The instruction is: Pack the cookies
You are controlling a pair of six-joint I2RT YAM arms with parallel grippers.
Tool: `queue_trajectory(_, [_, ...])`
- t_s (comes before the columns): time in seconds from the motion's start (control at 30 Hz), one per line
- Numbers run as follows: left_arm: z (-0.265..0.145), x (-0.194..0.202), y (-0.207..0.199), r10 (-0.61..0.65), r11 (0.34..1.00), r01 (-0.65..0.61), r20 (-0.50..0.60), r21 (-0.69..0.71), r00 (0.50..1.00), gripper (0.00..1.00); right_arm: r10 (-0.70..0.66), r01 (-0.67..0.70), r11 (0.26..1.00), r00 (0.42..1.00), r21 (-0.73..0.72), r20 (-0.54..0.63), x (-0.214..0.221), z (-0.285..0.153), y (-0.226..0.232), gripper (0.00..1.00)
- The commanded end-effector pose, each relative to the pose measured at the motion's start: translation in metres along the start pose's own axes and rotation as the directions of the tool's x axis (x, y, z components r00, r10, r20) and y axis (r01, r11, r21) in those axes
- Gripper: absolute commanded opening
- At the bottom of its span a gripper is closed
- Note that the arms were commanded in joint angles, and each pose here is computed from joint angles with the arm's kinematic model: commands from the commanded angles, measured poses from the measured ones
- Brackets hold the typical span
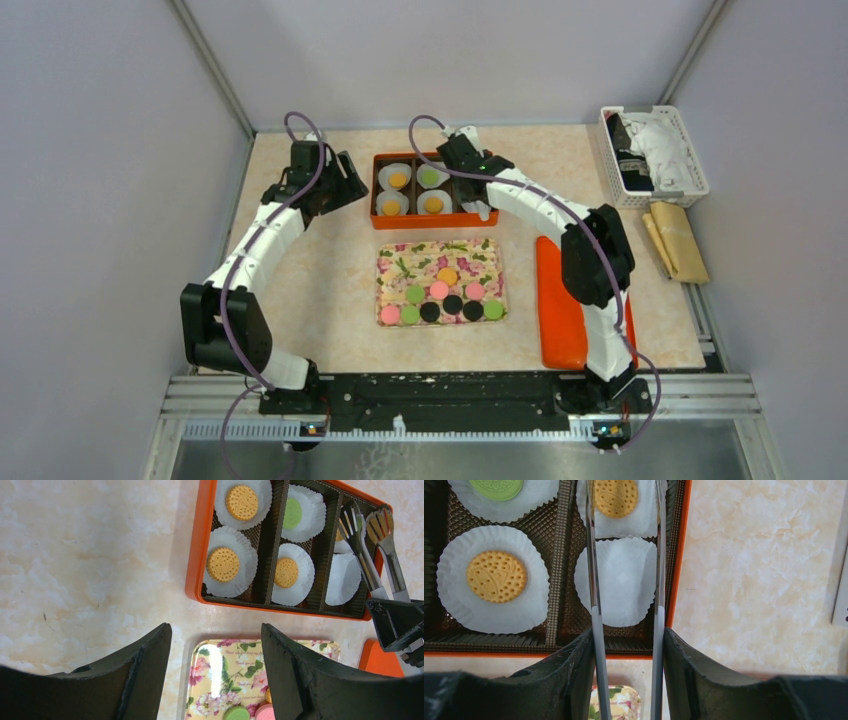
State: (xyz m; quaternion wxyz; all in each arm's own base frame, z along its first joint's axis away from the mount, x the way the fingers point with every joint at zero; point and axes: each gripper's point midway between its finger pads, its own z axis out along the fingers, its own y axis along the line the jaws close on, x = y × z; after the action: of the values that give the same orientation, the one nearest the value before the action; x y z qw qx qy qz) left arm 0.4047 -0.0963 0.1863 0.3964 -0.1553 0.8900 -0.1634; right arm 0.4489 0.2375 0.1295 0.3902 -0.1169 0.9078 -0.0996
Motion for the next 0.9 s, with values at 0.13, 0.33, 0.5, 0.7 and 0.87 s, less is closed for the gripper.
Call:
queue_trajectory(0.13, [-0.001, -0.017, -0.012, 0.009, 0.999, -0.011, 0.049, 0.032, 0.999, 0.72, 0.133, -0.121, 0.989, 0.98, -0.089, 0.147, -0.048, -0.049, -0.015, 0.44])
queue_trajectory(0.33, [0.005, -0.013, -0.013, 0.0, 0.999, -0.001, 0.025, 0.044, 1.0, 0.73, 0.108, -0.07, 0.981, 0.971, -0.181, 0.212, -0.036, -0.11, -0.007, 0.42])
queue_trajectory(0.5, [0.012, -0.008, -0.017, -0.018, 0.998, 0.019, -0.006, 0.066, 1.0, 0.72, 0.046, 0.019, 0.969, 0.965, -0.245, 0.257, -0.013, -0.166, 0.006, 0.4])
queue_trajectory(0.7, [0.017, -0.013, -0.016, -0.057, 0.995, 0.057, -0.012, 0.079, 0.998, 0.73, 0.02, 0.063, 0.93, 0.975, -0.363, 0.22, 0.036, -0.203, 0.025, 0.37])
queue_trajectory(0.87, [0.019, -0.011, -0.018, -0.078, 0.992, 0.082, -0.043, 0.101, 0.996, 0.73, -0.032, 0.093, 0.914, 0.987, -0.395, 0.159, 0.083, -0.211, 0.037, 0.36])
